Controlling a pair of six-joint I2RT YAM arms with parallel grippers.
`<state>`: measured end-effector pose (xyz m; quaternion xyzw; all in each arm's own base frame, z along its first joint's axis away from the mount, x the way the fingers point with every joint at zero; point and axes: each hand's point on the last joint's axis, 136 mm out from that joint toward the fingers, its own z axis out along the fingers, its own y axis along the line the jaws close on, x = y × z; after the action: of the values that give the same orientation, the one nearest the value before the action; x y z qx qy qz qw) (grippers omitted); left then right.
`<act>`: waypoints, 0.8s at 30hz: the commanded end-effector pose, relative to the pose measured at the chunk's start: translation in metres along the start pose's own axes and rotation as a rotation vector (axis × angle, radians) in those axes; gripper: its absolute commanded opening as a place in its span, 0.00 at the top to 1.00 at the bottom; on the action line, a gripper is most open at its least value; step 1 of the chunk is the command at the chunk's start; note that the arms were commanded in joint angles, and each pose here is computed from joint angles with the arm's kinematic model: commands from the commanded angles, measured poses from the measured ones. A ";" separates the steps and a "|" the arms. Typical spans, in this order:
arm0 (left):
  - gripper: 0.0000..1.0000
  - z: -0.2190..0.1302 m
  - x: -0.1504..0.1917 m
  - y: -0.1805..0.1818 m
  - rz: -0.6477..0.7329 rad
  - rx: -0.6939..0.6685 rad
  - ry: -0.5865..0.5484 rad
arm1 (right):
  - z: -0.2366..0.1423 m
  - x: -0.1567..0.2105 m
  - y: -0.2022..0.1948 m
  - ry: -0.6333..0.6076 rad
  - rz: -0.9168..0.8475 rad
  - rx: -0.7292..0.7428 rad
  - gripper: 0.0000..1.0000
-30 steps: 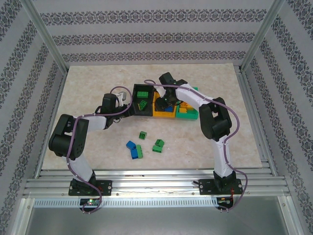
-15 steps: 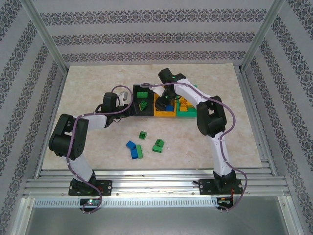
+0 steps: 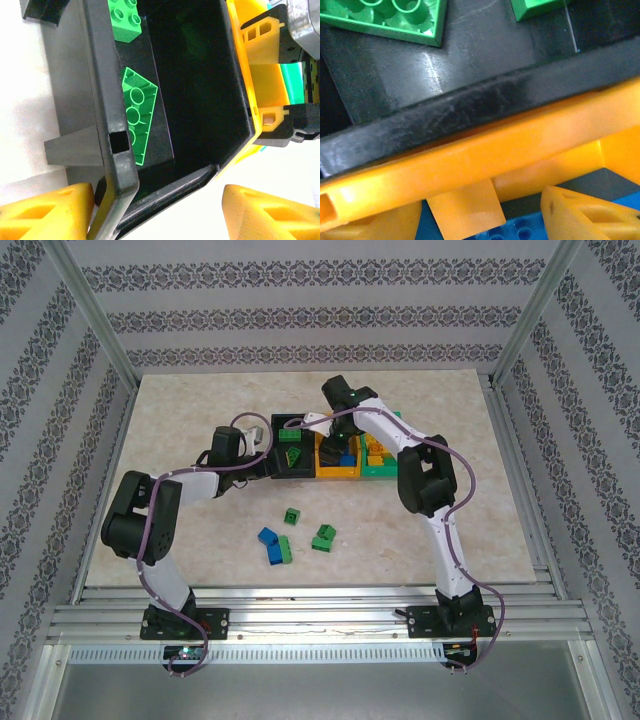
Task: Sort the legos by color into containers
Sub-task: Pick up the lego from the container.
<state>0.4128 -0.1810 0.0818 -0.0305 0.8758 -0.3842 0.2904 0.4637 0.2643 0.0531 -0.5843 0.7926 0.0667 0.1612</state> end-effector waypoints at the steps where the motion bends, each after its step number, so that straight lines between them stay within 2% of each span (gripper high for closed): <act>1: 0.32 0.005 -0.002 -0.018 0.047 0.062 0.026 | 0.023 0.006 0.030 0.038 -0.079 -0.127 0.35; 8: 0.32 0.007 -0.003 -0.017 0.042 0.064 0.028 | 0.030 0.024 0.060 0.111 -0.011 -0.304 0.38; 16: 0.32 0.007 -0.004 -0.018 0.041 0.068 0.023 | 0.014 0.026 0.076 0.152 0.101 -0.451 0.42; 19: 0.32 0.006 -0.005 -0.019 0.043 0.070 0.018 | 0.021 0.040 0.051 0.236 0.121 -0.325 0.42; 24: 0.32 0.009 -0.006 -0.019 0.034 0.081 0.020 | 0.029 0.045 0.022 0.247 0.192 -0.236 0.44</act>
<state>0.4135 -0.1834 0.0807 -0.0280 0.8768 -0.3885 0.2819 0.4421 0.2610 0.0463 -0.5577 0.8179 0.1318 0.0515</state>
